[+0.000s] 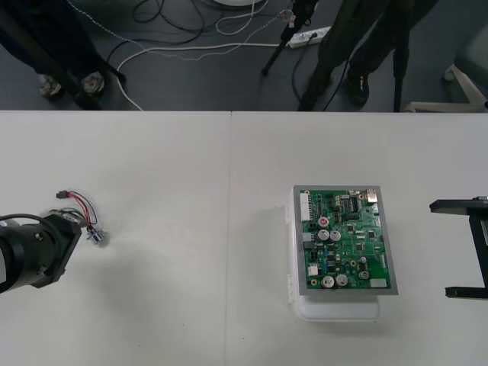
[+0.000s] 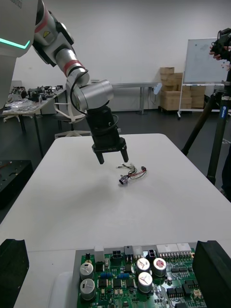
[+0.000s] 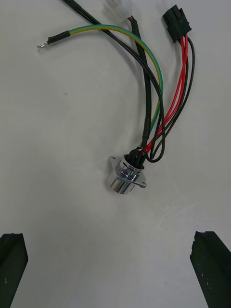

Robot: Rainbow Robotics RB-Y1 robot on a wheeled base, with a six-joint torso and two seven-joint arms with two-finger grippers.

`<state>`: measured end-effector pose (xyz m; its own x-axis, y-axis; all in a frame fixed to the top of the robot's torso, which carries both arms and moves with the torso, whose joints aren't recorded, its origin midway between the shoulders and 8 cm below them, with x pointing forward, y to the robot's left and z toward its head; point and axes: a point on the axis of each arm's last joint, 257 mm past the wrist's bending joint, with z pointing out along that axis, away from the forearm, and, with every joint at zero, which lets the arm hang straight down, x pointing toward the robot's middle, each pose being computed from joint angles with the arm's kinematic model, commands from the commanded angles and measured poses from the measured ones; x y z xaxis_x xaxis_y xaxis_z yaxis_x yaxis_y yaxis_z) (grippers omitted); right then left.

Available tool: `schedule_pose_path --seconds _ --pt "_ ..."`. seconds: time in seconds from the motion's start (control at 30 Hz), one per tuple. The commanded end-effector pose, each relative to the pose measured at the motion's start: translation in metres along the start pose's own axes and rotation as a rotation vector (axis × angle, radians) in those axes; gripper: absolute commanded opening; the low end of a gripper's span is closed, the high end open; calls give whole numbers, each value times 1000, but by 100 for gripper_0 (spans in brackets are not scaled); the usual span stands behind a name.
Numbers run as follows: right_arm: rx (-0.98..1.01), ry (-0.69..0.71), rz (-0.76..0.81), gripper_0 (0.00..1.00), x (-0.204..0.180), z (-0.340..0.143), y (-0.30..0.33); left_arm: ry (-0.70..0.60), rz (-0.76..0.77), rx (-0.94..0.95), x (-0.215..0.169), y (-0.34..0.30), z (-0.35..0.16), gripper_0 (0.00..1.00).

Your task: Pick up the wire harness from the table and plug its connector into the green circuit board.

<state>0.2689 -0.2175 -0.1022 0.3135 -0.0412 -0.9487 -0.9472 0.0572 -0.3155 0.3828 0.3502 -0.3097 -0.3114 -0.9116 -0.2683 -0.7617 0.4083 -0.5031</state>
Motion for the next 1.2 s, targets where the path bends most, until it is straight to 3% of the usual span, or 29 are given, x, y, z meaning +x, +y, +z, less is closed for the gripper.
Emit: schedule_pose_path --seconds 0.03,0.37,0.97,1.2 --pt "-27 -17 -75 100 -9 4 -2 -49 194 25 -16 -30 7 100" --pt "-16 -29 -92 100 -10 4 -7 -101 233 -11 -33 -39 38 100" --pt "2 -36 -96 100 -9 2 -13 -114 319 -80 -17 -32 71 100" --pt "0 -42 -100 100 -11 4 -15 -129 347 -105 -13 -30 79 94"
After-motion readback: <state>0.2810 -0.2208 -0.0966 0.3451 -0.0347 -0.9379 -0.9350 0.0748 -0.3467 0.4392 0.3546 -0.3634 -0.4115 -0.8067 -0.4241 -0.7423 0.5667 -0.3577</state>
